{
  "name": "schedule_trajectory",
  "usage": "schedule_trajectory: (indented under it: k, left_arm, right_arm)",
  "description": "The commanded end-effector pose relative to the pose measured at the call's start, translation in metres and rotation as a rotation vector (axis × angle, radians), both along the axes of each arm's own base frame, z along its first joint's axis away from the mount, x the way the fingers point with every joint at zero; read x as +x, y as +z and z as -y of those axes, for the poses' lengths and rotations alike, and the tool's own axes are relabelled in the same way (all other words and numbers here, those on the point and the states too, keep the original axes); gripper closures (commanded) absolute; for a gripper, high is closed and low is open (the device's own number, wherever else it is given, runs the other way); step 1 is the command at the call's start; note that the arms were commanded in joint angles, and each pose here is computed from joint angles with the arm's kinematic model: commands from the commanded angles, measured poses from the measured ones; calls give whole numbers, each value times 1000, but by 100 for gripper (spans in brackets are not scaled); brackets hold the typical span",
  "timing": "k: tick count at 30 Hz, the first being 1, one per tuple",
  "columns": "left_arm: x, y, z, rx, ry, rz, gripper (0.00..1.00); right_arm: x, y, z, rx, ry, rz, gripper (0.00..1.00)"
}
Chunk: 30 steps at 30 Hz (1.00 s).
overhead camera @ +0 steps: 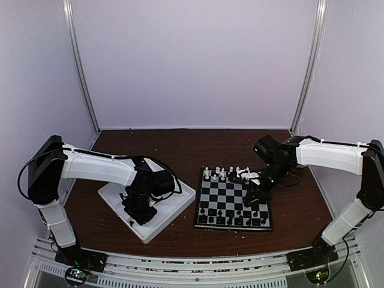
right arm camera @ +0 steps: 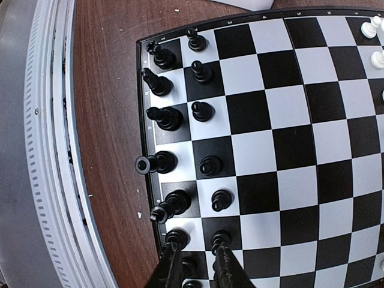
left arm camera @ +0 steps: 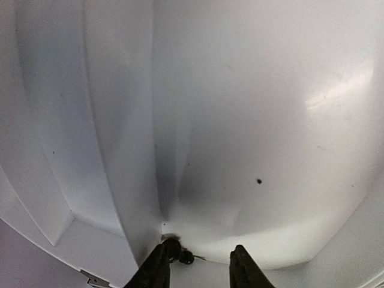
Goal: Set up the chess pieces on the board
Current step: Adjust the pawn in the storage box.
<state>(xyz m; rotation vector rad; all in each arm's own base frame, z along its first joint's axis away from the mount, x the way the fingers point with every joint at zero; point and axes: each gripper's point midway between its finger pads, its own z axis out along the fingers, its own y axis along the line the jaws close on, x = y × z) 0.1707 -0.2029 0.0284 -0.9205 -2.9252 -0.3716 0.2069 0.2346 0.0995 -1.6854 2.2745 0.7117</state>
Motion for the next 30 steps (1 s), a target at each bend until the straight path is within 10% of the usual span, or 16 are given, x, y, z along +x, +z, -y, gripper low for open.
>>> schedule_trajectory:
  k: [1, 14, 25, 30]
  left_arm:
    - [3, 16, 0, -8, 42, 19, 64]
    - [-3, 16, -21, 160, -78, -72, 86]
    - [-27, -2, -30, 208, 8, -163, 63]
    - [-33, -20, 8, 13, 46, -206, 61]
  right_arm:
    - [-2, -3, 1, 1, 9, -22, 79]
    - [-3, -5, 2, -3, 15, -19, 79]
    - [-4, -8, 3, -12, 19, -20, 79]
    - [-3, -7, 3, -11, 18, -17, 79]
